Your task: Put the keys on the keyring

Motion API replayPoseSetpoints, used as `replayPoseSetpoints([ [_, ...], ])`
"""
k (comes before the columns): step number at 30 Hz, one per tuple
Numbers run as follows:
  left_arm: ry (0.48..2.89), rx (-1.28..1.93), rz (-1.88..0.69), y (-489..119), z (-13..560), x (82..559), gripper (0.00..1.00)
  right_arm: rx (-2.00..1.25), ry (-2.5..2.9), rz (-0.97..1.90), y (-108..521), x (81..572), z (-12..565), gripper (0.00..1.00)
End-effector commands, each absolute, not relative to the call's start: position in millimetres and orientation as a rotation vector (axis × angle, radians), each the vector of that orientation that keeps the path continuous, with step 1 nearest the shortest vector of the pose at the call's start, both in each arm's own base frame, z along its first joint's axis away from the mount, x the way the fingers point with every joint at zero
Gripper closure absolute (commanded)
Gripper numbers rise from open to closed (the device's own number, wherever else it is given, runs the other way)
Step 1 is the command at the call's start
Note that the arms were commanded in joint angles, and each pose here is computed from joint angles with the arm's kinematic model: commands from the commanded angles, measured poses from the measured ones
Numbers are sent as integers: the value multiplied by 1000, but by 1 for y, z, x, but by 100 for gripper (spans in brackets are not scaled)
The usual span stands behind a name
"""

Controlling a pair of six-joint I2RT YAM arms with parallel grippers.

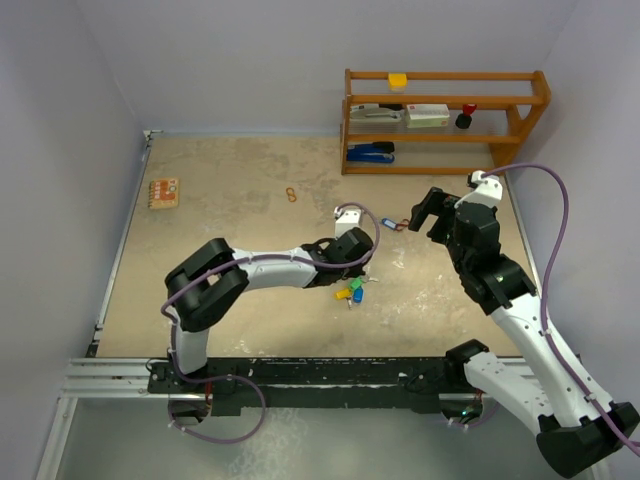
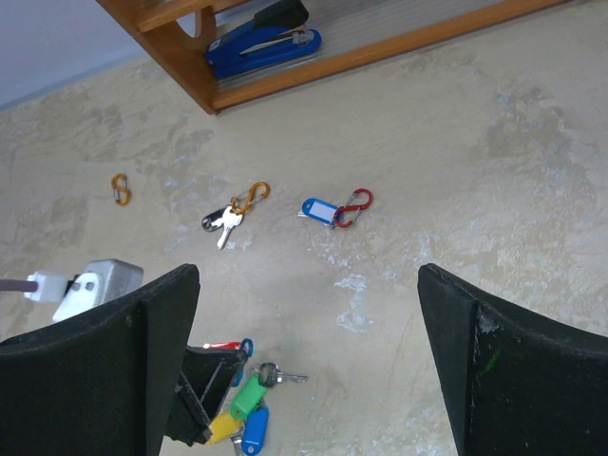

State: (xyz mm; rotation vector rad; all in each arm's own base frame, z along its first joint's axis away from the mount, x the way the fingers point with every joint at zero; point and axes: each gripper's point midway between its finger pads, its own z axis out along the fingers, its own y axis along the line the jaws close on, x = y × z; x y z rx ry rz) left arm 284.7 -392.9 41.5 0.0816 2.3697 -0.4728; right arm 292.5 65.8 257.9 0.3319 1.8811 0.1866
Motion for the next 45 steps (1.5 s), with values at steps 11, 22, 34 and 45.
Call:
replayPoseSetpoints([
  [11,2221,-56,-816,-406,114,295,100,360,1828,201,63,293,271,0],
  [22,2174,-203,-1007,-407,113,295,100,362,1822,201,61,290,274,0],
  [34,2149,-275,-1025,-403,106,297,100,367,1816,199,59,289,275,0],
  [45,2128,-365,-1030,-396,100,299,100,365,1817,197,59,288,275,0],
])
